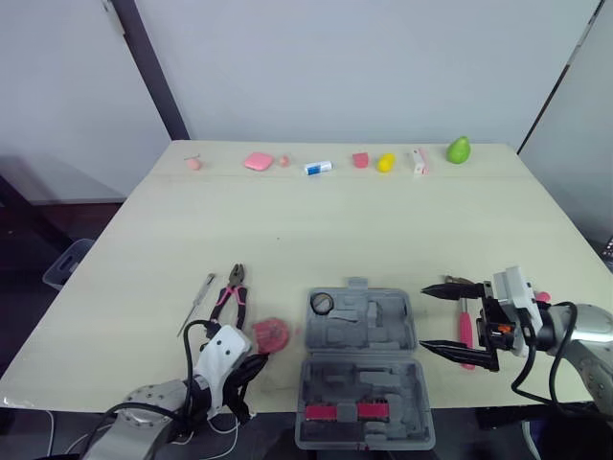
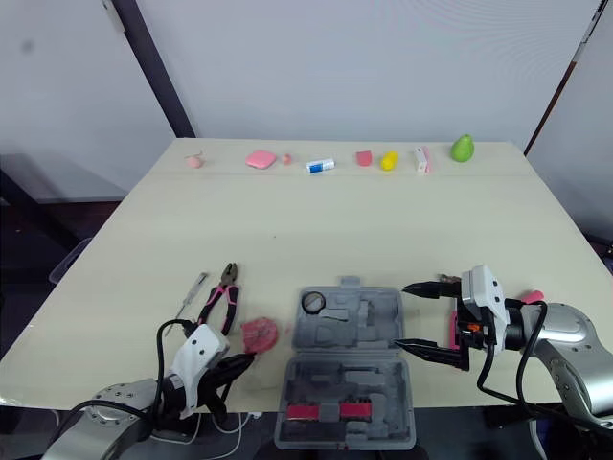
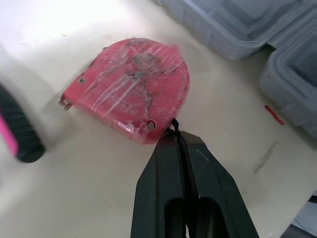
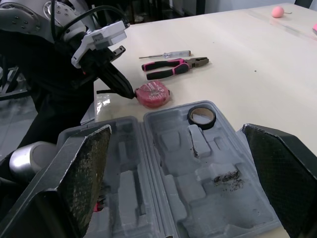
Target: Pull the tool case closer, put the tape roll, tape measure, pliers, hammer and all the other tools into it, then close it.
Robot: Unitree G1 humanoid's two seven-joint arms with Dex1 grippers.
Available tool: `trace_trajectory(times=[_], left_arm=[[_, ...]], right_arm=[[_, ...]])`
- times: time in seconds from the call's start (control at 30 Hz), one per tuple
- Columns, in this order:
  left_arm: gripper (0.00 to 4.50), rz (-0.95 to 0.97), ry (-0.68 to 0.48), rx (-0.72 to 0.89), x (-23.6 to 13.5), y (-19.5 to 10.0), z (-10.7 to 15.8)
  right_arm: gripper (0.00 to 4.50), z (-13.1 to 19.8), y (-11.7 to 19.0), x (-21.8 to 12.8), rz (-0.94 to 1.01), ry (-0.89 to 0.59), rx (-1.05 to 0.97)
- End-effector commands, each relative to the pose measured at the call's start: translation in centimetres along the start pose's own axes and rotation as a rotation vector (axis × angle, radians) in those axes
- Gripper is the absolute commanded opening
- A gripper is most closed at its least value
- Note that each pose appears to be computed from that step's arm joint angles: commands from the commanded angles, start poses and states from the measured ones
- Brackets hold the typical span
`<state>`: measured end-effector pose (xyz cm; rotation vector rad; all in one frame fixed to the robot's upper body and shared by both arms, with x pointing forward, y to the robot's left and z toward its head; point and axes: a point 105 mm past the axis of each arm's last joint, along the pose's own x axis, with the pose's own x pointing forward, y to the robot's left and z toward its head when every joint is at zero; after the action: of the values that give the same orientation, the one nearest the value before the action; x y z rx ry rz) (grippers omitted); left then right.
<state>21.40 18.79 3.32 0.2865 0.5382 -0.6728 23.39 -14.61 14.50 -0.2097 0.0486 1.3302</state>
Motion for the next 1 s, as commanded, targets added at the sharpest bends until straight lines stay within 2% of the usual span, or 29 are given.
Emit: trace_trajectory(times=[0.03,0.07,0.13,0.3,0.33,0.37,0.43,0.47,0.5,0.7,1.0], left_arm=[[0.04,-0.022,-0.037,0.020,-0.3,-0.4,1.0],[0.04,-0.030,-0.031,0.024,-0.4,-0.4,0.9],[0.57,-0.043,-0.025,0.030,-0.6,-0.4,0.7],[2.73,-0.098,-0.041,0.002,-1.3,-0.8,0.9],[2.96,-0.107,-0.041,0.005,-1.5,-0.8,0.9],[3.41,-0.115,-0.042,0.006,-1.8,-0.8,0.9],[3.72,-0.133,-0.051,0.009,-2.6,-0.6,0.9],[4.19,-0.141,-0.057,0.011,-2.9,-0.5,1.0],[4.47,-0.152,-0.063,0.012,-3.2,-0.4,1.0],[4.47,-0.256,-0.104,0.074,-3.9,-0.1,2.0],[4.47,-0.346,-0.108,0.254,-2.5,3.6,3.4]], right_arm=[[4.50,0.5,0.0,-0.3,0.003,-0.010,-0.034],[4.50,0.4,0.0,-0.3,0.000,-0.009,-0.033],[4.50,0.2,0.0,-0.4,-0.003,-0.009,-0.032],[4.50,0.0,-0.1,-0.5,-0.011,-0.008,-0.032],[4.50,-0.1,-0.1,-0.5,-0.012,-0.007,-0.032],[4.50,-0.1,-0.1,-0.5,-0.014,-0.008,-0.032],[4.50,0.0,-0.1,-0.5,-0.018,-0.012,-0.033],[4.50,0.0,-0.1,-0.5,-0.019,-0.013,-0.033],[4.50,0.0,-0.1,-0.4,-0.020,-0.014,-0.033],[4.50,0.3,-0.2,-0.2,-0.027,-0.021,-0.040],[4.50,0.6,-0.2,-0.1,-0.044,-0.023,-0.046]])
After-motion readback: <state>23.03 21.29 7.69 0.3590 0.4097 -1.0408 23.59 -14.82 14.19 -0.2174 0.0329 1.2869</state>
